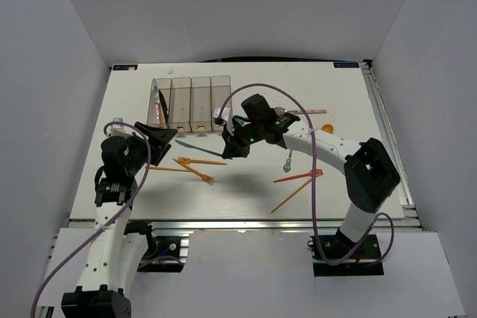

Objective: Sort the eating utensils into containers

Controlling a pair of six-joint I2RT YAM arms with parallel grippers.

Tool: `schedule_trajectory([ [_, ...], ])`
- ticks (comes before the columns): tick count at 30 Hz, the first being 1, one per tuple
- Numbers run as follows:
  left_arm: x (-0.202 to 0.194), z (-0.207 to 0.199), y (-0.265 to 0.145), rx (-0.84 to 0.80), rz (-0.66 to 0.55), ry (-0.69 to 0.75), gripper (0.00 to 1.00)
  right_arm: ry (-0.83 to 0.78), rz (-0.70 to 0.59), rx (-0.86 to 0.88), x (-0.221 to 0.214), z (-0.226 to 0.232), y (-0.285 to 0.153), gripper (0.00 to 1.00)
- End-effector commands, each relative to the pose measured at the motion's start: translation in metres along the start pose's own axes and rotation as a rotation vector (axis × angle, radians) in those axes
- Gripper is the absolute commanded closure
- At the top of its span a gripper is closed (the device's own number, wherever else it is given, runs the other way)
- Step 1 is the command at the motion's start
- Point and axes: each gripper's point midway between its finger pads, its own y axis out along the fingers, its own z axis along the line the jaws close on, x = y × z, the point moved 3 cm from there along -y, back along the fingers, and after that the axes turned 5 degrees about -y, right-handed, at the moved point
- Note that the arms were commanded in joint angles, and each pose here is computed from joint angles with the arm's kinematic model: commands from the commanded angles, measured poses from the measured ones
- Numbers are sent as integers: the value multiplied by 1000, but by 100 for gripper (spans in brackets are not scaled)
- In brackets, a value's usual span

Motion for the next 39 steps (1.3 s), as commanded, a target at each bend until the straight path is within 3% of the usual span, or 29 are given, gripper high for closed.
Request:
schedule_trajectory([
  [1, 4, -16, 5, -76, 10, -9, 20, 95, -51, 9, 21, 6, 5, 100],
  [11, 1, -7, 22, -55, 64, -20, 26, 181, -121, -7, 56, -10, 12, 100],
  [27, -3, 2, 44, -9, 98, 1, 29, 136, -167, 45, 84, 6, 22, 100],
  [30, -12, -3, 50, -34, 147, 13, 50, 123, -171, 45, 88, 8, 24, 100],
  [31, -14, -4, 51, -43, 158, 17, 73, 122, -169, 40, 87, 7, 25, 100],
  [33, -16, -5, 52, -45, 177, 17, 97, 104, -161, 22, 84, 3, 25, 100],
  [35, -15, -9, 52, -54, 177, 42, 100, 99, -153, 23, 80, 0, 24, 100],
  [37, -8, -15, 52, -45, 150, 88, 100, 41, -147, 45, 76, -1, 23, 75],
  [38, -7, -8, 51, -1, 152, 125, 100, 30, -128, 59, 70, -2, 18, 46],
  [39, -3, -6, 51, 23, 144, 188, 100, -4, -134, 90, 70, 0, 14, 32],
])
